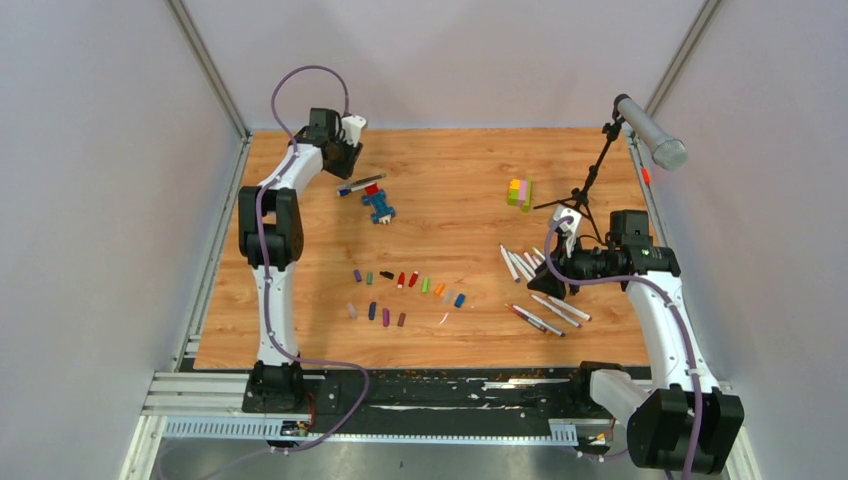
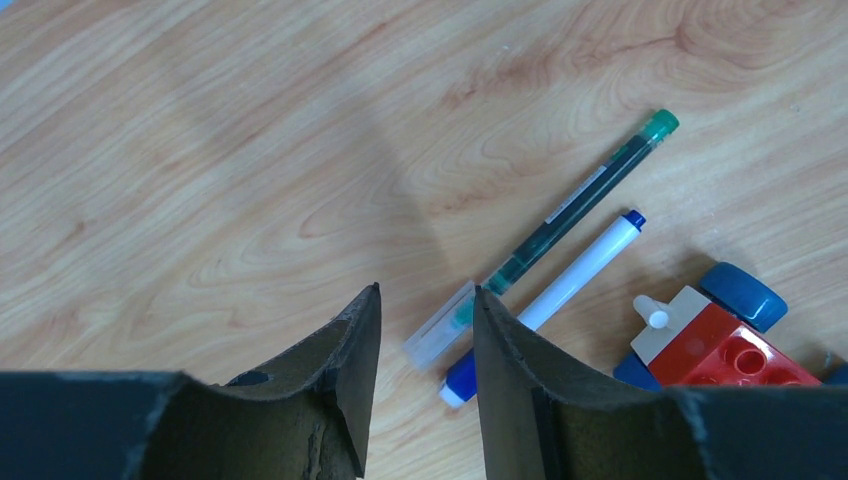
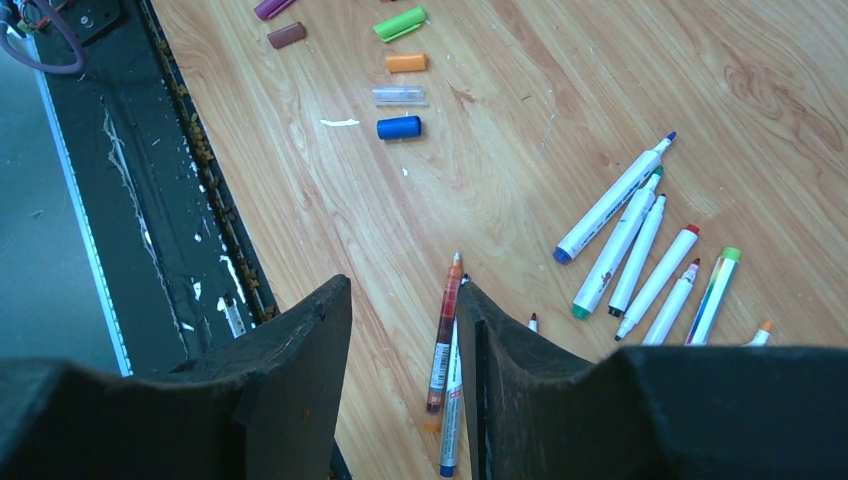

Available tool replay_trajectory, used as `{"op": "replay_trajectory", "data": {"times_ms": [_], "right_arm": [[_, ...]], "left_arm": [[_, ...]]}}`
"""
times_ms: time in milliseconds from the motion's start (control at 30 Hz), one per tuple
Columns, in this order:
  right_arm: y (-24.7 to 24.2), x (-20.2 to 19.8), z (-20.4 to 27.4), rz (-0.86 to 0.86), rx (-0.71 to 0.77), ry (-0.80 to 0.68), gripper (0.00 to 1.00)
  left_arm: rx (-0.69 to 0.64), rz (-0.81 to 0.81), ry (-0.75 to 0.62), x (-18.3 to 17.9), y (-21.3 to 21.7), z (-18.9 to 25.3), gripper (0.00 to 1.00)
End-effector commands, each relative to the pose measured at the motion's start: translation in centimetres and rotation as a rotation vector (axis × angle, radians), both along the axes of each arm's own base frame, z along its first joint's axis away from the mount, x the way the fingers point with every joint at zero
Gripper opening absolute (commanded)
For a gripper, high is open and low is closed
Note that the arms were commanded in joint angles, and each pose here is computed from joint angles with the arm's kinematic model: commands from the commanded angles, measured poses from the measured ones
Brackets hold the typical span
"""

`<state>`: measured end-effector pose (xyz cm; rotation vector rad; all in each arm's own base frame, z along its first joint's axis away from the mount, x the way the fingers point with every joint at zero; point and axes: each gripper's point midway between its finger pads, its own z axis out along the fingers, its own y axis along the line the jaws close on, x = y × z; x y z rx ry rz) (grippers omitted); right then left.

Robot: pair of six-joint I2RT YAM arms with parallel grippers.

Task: Open the pen caps
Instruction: Pick up the pen from the center of the board.

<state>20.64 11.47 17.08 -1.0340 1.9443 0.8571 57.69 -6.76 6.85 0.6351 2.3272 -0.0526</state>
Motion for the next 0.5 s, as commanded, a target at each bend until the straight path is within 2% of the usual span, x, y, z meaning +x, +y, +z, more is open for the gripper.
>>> {"op": "replay_trajectory", "data": {"times_ms": [0,467], "right_arm": [[0.5,0.0,0.7,0.035,0.031,-0.028,0.44],[0.4,0.0,0.5,0.033,0.026,-0.023,0.44]], "left_arm": [[-0.016,-0.059,-0.002,0.6,-1.0,0.0,0.46],[-0.034,-0.085,0.041,0.1,-1.5,-1.4,0.40]]}}
